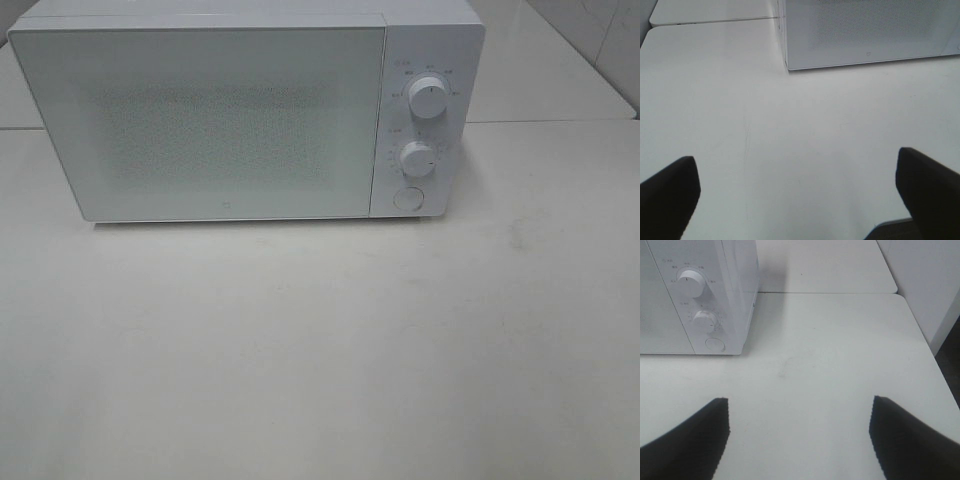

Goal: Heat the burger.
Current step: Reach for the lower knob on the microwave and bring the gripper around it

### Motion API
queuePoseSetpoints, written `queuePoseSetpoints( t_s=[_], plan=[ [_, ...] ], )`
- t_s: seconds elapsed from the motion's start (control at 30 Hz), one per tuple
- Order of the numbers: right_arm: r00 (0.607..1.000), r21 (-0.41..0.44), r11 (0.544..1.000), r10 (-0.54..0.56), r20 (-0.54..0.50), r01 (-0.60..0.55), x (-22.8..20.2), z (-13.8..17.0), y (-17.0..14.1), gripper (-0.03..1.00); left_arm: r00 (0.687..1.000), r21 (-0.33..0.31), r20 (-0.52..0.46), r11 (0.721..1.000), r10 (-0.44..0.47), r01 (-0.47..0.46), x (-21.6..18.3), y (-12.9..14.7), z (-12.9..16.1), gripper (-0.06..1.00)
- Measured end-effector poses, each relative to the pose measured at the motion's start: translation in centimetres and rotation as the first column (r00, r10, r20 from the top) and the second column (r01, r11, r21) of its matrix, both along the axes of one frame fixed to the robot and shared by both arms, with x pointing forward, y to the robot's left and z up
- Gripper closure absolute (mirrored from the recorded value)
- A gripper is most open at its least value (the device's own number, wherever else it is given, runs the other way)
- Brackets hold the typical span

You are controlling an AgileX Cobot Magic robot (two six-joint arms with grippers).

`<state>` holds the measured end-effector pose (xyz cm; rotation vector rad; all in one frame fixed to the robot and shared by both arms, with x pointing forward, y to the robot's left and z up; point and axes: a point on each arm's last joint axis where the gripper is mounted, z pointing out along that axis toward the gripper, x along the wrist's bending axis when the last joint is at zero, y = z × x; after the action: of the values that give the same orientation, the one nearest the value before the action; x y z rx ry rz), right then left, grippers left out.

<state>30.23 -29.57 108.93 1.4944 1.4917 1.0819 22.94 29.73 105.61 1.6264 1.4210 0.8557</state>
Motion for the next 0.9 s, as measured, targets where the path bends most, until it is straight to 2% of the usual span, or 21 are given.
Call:
queuePoseSetpoints(
  t_s=[0.43, 0.9],
  plan=[
    [1.000, 0.002, 1.000, 0.016, 0.026, -0.016, 5.2, 0.1, 0.7, 0.22, 1.000, 0.000, 0.000, 1.000, 0.000, 0.000, 0.0, 0.0, 0.0, -0.04],
    [0.999, 0.004, 0.999, 0.033, 0.028, -0.033, 11.4, -1.6, 1.4, 0.22, 1.000, 0.000, 0.000, 1.000, 0.000, 0.000, 0.0, 0.0, 0.0, -0.04]
  ],
)
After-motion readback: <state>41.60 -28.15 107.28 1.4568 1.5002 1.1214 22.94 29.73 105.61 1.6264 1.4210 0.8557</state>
